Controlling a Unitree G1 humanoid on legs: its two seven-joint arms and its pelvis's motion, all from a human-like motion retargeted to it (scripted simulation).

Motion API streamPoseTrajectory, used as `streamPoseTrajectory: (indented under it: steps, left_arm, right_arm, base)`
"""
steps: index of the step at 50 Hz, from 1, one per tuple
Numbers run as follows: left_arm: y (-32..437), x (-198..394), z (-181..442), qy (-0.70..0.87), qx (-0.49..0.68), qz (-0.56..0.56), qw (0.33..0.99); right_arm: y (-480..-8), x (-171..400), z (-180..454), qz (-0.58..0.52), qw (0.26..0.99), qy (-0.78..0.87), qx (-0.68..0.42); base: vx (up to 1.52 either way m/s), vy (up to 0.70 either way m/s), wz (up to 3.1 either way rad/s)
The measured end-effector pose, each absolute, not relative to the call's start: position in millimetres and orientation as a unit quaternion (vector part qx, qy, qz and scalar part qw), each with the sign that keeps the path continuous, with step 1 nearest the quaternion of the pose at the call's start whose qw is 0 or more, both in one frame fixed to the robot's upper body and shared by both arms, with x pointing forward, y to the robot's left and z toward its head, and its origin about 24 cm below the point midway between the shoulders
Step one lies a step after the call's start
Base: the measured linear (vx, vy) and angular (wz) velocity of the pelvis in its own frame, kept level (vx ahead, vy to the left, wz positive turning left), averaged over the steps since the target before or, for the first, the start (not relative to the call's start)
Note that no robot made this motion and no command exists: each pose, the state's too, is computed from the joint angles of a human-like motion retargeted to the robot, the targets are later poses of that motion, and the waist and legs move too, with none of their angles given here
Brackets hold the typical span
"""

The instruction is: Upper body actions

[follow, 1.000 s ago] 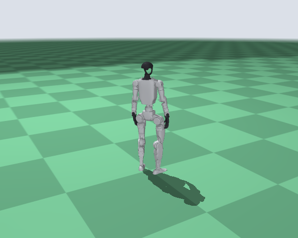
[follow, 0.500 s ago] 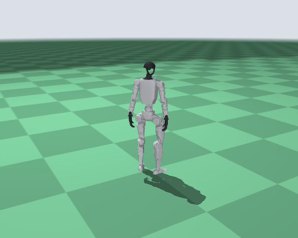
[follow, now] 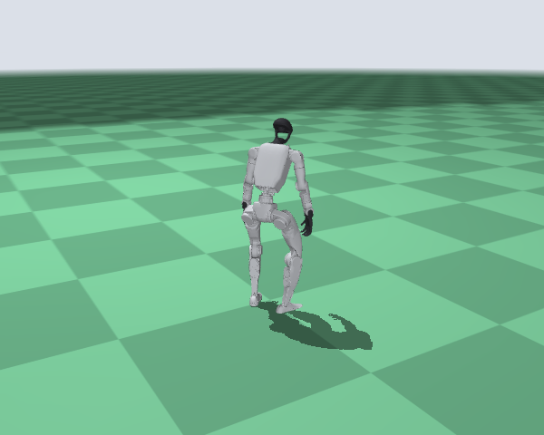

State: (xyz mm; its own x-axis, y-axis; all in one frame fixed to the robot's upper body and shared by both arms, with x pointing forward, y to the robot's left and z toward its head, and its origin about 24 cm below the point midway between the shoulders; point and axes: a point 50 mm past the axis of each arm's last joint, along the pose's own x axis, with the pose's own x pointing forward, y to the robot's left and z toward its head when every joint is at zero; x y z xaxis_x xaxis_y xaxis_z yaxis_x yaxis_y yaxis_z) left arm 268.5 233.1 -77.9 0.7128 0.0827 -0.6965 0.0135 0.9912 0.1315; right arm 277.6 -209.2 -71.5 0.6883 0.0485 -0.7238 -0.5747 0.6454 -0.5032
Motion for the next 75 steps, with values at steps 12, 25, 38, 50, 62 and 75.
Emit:
streamPoseTrajectory:
  steps: [12, 25, 38, 50, 62, 75]
  left_arm:
    - [161.5, 397.1, 91.4, 0.070, 0.041, -0.073, 0.994]
    - [138.1, 425.8, 192.5, -0.053, 0.229, -0.077, 0.969]
    - [138.9, 422.3, 152.9, 0.000, 0.232, -0.023, 0.972]
    - [147.8, 422.9, 152.7, 0.015, 0.289, -0.037, 0.956]
    - [175.4, 418.6, 138.2, 0.072, 0.302, -0.048, 0.949]
    - [224.3, 292.9, -60.0, 0.383, 0.247, -0.088, 0.886]
  right_arm:
    - [-178.6, 375.9, 84.2, 0.186, 0.905, 0.068, -0.377]
    - [-152.2, 407.3, 179.9, 0.162, 0.902, -0.066, -0.395]
    - [-121.1, 403.4, 149.0, 0.200, 0.890, -0.052, -0.406]
    - [-135.0, 405.2, 143.3, 0.188, 0.879, -0.029, -0.437]
    - [-176.5, 404.2, 129.9, 0.178, 0.838, 0.043, -0.514]
    - [-264.2, 289.4, -44.4, 0.076, 0.833, 0.321, -0.445]
  base:
    - [-0.29, -0.14, -0.01]
    - [-0.07, -0.01, -0.01]
    - [-0.01, 0.01, -0.06]
    - [0.00, 0.00, 0.00]
    - [0.01, 0.00, 0.01]
    - [0.20, 0.02, 0.13]
